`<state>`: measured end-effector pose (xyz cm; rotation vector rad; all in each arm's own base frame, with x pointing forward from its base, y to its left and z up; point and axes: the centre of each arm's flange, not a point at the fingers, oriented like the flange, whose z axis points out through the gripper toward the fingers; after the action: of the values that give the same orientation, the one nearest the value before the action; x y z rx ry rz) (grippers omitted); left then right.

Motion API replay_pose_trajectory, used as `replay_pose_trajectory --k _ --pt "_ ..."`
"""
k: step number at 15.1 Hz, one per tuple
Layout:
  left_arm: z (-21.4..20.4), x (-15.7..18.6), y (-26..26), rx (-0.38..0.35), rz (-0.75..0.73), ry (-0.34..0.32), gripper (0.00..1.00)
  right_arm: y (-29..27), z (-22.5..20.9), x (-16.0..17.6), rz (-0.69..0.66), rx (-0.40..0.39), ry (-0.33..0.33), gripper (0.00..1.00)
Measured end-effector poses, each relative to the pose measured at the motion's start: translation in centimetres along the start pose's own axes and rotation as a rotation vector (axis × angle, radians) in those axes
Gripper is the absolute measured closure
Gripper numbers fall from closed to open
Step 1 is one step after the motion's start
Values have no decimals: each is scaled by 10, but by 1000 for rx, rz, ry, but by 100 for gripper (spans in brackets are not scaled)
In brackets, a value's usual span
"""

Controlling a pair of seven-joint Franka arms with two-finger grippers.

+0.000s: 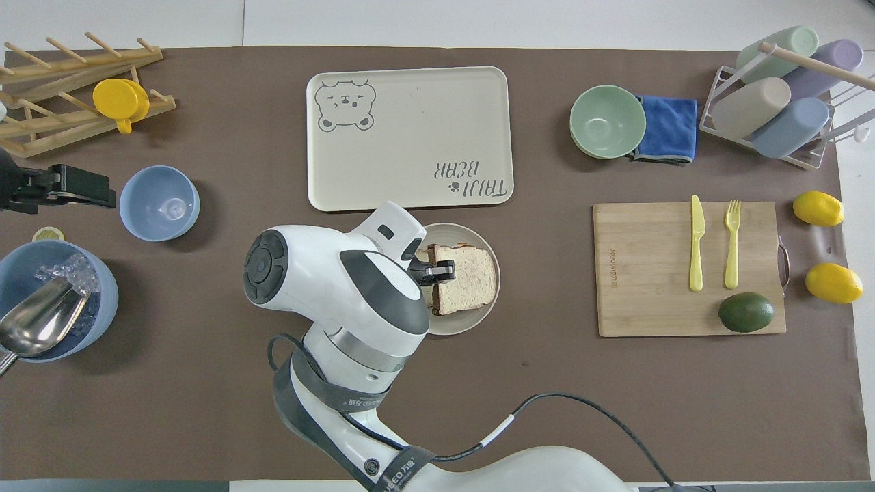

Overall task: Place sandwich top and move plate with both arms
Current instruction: 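Lower the bread onto the fried egg and open the right gripper, then withdraw the right gripper while the left gripper reaches toward the plate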

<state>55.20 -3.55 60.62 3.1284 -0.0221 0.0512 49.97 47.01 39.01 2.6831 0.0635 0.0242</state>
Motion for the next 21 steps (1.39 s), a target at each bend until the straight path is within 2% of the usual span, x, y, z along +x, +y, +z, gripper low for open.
replay_pose_trajectory --k 7,16,18,21 --pt "1 -4 -2 1 -3 -6 0 -9 11 0 73 13 8 91" --pt "4 -5 -2 0 -4 -13 0 -6 7 5 106 34 22 1" --pt "7 -6 -2 -2 -4 -14 0 12 2 16 138 63 8 0" --pt "17 -8 3 -28 -5 -9 0 75 -6 50 167 160 -49 0"
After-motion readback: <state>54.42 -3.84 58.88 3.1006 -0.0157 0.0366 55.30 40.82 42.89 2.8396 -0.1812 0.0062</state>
